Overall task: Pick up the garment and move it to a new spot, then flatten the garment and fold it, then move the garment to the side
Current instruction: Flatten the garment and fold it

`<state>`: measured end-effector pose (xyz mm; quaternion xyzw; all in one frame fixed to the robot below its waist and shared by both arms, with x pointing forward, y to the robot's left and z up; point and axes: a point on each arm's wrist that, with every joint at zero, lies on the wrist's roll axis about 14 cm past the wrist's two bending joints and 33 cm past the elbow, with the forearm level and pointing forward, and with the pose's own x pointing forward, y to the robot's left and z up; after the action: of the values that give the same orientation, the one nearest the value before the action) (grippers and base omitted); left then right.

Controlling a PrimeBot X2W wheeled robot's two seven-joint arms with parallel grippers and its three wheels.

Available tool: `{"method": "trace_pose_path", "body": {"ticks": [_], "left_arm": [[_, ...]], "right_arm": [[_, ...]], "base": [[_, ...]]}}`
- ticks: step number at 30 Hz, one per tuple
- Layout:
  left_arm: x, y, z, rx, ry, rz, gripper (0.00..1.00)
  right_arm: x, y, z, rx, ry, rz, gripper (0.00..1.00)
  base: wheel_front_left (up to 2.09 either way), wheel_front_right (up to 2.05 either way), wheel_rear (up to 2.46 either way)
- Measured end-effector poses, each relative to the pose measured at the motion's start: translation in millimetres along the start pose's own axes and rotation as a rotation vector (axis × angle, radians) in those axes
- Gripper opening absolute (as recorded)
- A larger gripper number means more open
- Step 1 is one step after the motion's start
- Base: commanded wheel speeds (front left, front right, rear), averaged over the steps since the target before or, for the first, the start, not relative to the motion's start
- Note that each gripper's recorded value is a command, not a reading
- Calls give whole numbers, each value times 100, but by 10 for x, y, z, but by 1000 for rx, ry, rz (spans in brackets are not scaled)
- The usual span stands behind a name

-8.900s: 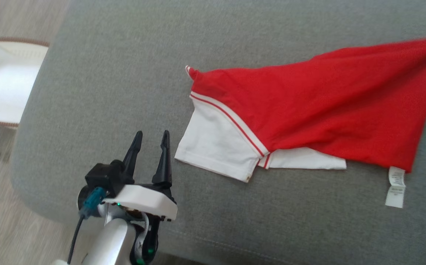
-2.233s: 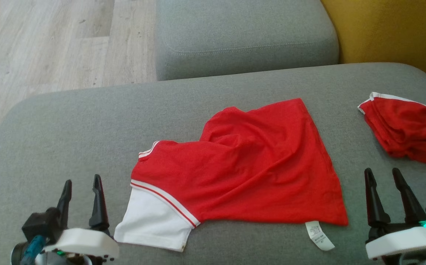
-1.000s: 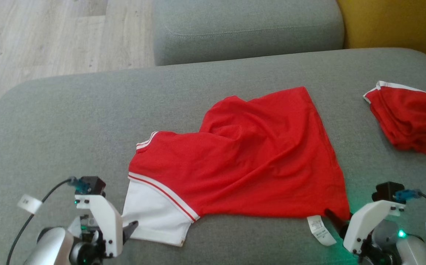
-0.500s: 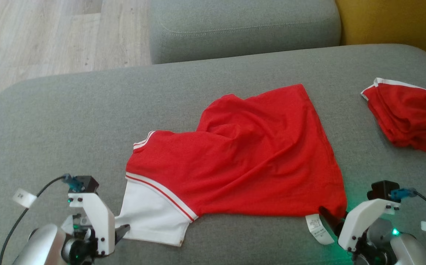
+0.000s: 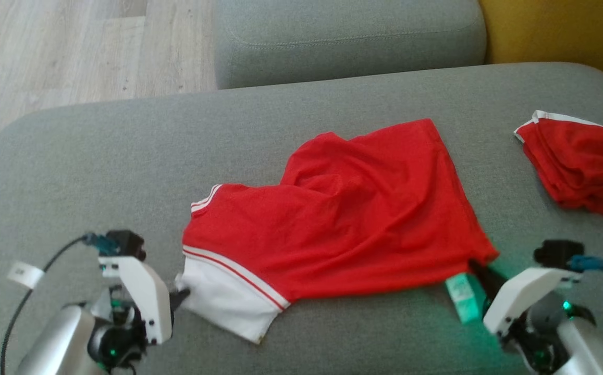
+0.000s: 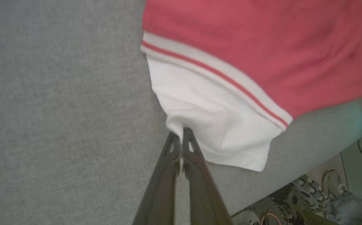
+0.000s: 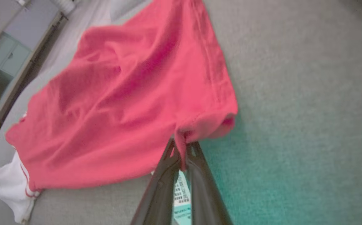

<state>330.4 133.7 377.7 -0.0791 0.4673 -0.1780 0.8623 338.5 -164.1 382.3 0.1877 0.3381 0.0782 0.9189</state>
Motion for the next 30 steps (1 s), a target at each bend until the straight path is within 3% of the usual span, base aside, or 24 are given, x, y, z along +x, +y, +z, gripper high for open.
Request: {"method": "trace_pose_path", "body": {"ticks": [5, 8, 13, 18, 25, 30], "left_arm": [[-109, -72, 489, 2, -178, -35, 0], [-129, -109, 948, 27, -276, -38, 0], [-194, -271, 2193, 93, -537, -32, 0], [-285, -425, 3315, 106, -774, -52, 0], [-564, -364, 4351, 12, -1071, -54, 0], [-971, -490, 4837, -6, -1245, -74, 0]], "right_arm": [[-43, 204, 560, 9, -183, 91, 0], [-6, 365, 1113, -12, -289, 153, 0], [115, 595, 2285, -72, -465, 223, 0], [319, 714, 3211, -116, -614, 235, 0], [462, 935, 4079, -116, -799, 277, 0], [201, 1268, 4610, -135, -934, 353, 0]], "base": [[0, 0, 0], [0, 0, 0], [0, 0, 0], [0, 0, 0], [0, 0, 0], [0, 0, 0]]}}
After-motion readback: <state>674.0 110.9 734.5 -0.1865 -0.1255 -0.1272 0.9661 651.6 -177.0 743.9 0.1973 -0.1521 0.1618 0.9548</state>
